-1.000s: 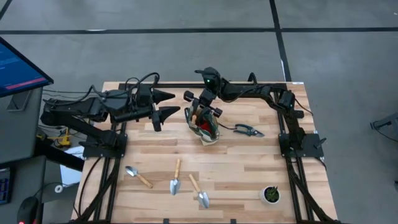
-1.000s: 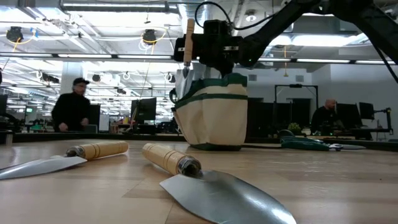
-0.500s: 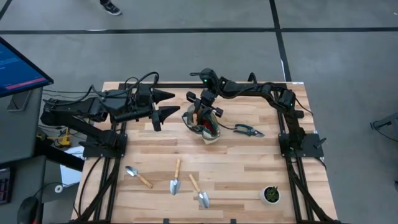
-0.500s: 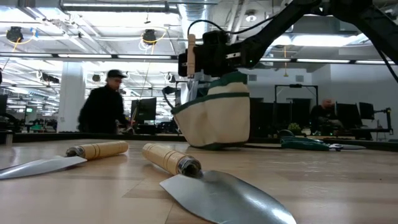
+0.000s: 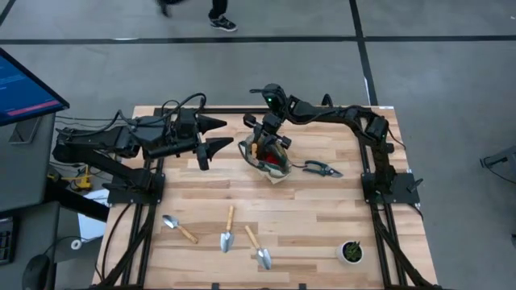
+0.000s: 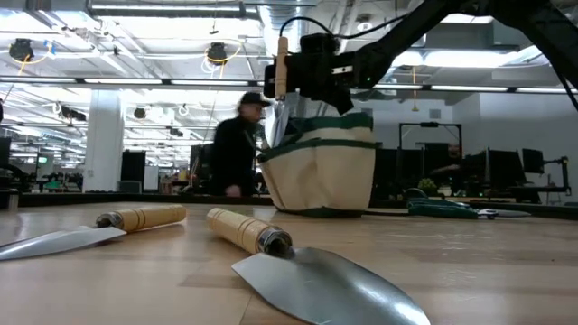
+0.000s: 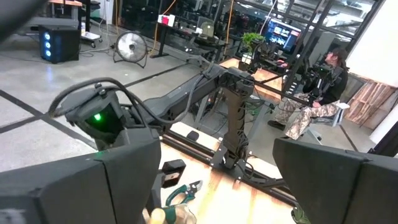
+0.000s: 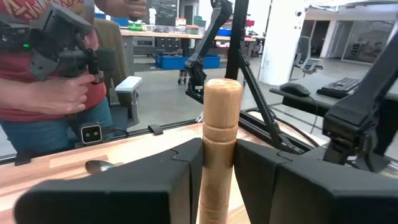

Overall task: Pick & Place Garden tools in Gardening bag
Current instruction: Put the trowel into the gardening bag

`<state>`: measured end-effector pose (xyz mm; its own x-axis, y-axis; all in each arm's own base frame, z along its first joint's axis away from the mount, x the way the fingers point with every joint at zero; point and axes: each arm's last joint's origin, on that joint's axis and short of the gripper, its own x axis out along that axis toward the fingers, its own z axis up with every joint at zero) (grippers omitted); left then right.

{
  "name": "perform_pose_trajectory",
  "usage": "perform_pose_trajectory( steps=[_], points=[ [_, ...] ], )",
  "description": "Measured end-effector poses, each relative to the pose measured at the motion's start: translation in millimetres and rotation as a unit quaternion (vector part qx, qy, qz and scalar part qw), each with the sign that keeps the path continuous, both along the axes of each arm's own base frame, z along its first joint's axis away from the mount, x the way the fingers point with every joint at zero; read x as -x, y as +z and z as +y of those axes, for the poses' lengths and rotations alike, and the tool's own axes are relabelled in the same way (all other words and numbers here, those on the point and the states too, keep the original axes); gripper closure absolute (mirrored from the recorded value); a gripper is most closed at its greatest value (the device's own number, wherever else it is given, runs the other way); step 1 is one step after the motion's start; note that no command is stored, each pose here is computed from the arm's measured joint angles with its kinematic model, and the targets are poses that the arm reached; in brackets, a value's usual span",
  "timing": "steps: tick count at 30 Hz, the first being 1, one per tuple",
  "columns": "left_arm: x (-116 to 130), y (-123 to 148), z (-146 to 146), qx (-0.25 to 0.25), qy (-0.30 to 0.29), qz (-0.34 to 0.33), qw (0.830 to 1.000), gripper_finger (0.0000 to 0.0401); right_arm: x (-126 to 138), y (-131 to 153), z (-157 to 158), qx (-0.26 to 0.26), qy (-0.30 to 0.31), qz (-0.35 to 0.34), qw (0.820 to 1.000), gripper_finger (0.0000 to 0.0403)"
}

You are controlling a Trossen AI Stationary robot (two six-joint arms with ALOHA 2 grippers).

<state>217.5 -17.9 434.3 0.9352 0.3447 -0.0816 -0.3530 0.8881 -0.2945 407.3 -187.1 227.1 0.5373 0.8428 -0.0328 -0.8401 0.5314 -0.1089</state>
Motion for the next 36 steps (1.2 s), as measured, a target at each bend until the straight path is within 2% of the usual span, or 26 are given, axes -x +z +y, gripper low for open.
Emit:
perform_pose_trajectory(
  steps=[5, 13, 20, 28, 36],
  points=[
    [0, 0, 0, 0.0, 0.0, 0.0, 1.0, 0.01, 2, 0, -4, -0.008, -0.002, 0.008, 1.0, 0.0331],
    [0, 0, 0, -0.008, 0.0, 0.002, 1.0, 0.01, 13, 37, 7, -0.013, 0.032, -0.008, 0.999, 0.0331],
    [0, 1, 0, -0.008, 0.0, 0.0, 1.0, 0.01, 14, 26, 7, -0.035, 0.031, 0.03, 0.998, 0.0331],
    [0, 1, 0, -0.008, 0.0, 0.0, 1.0, 0.01, 10, 17, 23, -0.025, 0.042, 0.023, 0.999, 0.0331],
    [0, 1, 0, -0.007, 0.0, -0.002, 1.0, 0.01, 15, 9, 11, 0.017, -0.023, 0.011, 1.0, 0.0331]
  ],
)
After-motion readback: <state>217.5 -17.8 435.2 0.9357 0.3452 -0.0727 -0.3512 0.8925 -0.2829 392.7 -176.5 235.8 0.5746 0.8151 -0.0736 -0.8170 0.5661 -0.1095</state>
